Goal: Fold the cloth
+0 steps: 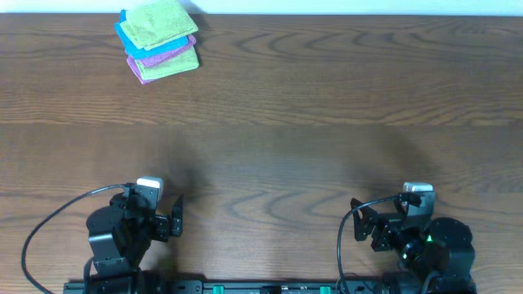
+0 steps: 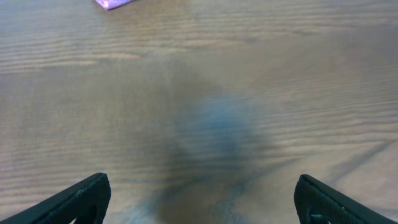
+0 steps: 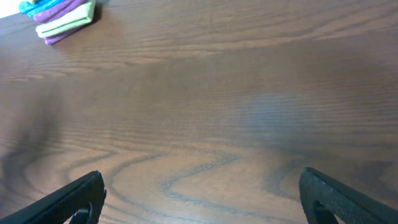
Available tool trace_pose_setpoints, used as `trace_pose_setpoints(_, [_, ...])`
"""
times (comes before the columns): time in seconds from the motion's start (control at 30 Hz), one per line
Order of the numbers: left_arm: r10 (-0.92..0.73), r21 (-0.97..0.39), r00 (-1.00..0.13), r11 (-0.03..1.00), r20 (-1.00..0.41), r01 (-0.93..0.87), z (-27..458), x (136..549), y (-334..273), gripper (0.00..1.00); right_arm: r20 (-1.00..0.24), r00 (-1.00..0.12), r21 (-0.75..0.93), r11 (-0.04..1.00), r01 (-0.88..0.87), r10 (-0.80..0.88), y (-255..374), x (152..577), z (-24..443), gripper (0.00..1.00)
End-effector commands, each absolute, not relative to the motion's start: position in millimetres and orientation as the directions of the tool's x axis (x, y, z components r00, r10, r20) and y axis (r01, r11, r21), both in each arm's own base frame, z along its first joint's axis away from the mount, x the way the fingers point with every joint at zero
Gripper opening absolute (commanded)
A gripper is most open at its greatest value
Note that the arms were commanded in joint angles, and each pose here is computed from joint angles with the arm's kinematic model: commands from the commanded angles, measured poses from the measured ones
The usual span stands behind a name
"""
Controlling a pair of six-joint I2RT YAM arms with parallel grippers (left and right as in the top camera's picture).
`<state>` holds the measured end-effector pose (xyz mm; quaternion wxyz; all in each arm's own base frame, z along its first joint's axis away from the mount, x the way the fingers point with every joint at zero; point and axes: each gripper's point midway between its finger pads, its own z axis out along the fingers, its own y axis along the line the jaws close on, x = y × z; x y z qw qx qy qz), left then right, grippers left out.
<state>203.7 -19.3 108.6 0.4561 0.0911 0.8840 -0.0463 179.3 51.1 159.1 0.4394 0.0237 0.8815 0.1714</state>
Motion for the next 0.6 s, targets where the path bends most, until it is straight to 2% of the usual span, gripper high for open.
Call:
trace_pose_setpoints(0.0, [0.144,0.053,-0.551,0.982,-0.822,0.179,104.5,202.2,-11.9,0.95,-0.763,-0.611,0.334,0.938,-0.092,0.211,49.6,179.3,158.6,0.99])
trace_pose_setpoints(0.37, [0.097,0.065,-0.547,0.995,-0.831,0.077,91.9,195.5,1.1,0.95,-0.763,-0.611,0.333,0.938,-0.092,0.211,49.6,179.3,158.6,0.99])
trace_pose_setpoints(0.57, [0.0,0.007,-0.567,1.0,-0.824,-0.012,79.7,193.7,5.8,0.95,-0.763,-0.611,0.334,0.938,-0.092,0.211,49.6,179.3,158.6,0.99])
